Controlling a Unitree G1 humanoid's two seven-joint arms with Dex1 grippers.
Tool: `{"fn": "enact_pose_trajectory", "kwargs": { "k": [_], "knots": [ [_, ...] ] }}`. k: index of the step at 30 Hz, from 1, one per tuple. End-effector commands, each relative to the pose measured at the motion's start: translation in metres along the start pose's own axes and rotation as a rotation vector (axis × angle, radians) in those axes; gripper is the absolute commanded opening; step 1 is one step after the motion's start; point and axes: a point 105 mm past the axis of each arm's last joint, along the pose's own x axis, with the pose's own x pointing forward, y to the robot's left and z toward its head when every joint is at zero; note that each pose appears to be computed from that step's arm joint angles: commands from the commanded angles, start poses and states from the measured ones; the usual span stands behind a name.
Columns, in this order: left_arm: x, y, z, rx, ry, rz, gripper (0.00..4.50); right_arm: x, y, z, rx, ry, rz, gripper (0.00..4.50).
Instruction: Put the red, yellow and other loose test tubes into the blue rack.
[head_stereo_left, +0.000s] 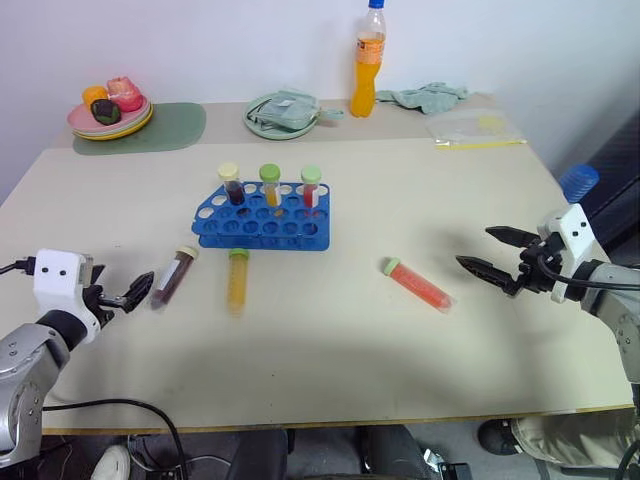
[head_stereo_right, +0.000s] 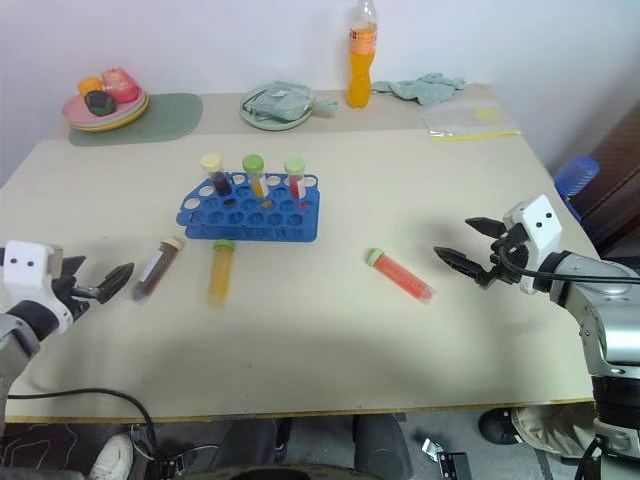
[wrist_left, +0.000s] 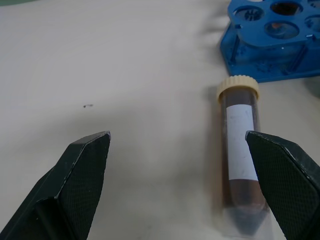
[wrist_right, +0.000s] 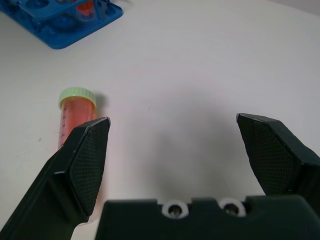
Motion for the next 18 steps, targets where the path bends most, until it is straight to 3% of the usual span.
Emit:
{"fn": "enact_pose_trajectory", "kwargs": {
  "k": [1, 11, 18],
  "knots": [
    [-0.002, -0.003, 0.006, 0.021, -0.022, 0.001, 4.45, 0.001, -0.001, 0.016, -0.042, -0.031, 0.0, 4.5],
    [0.003, -0.003, 0.011, 0.024, -0.041, 0.004, 4.45, 0.008, 0.004, 0.018, -0.042, -0.042, 0.009, 4.5],
    [0.019, -0.027, 0.038, 0.047, -0.15, -0.103, 4.45, 0.014, 0.011, 0.021, -0.046, -0.008, 0.001, 4.5]
  ]
}}
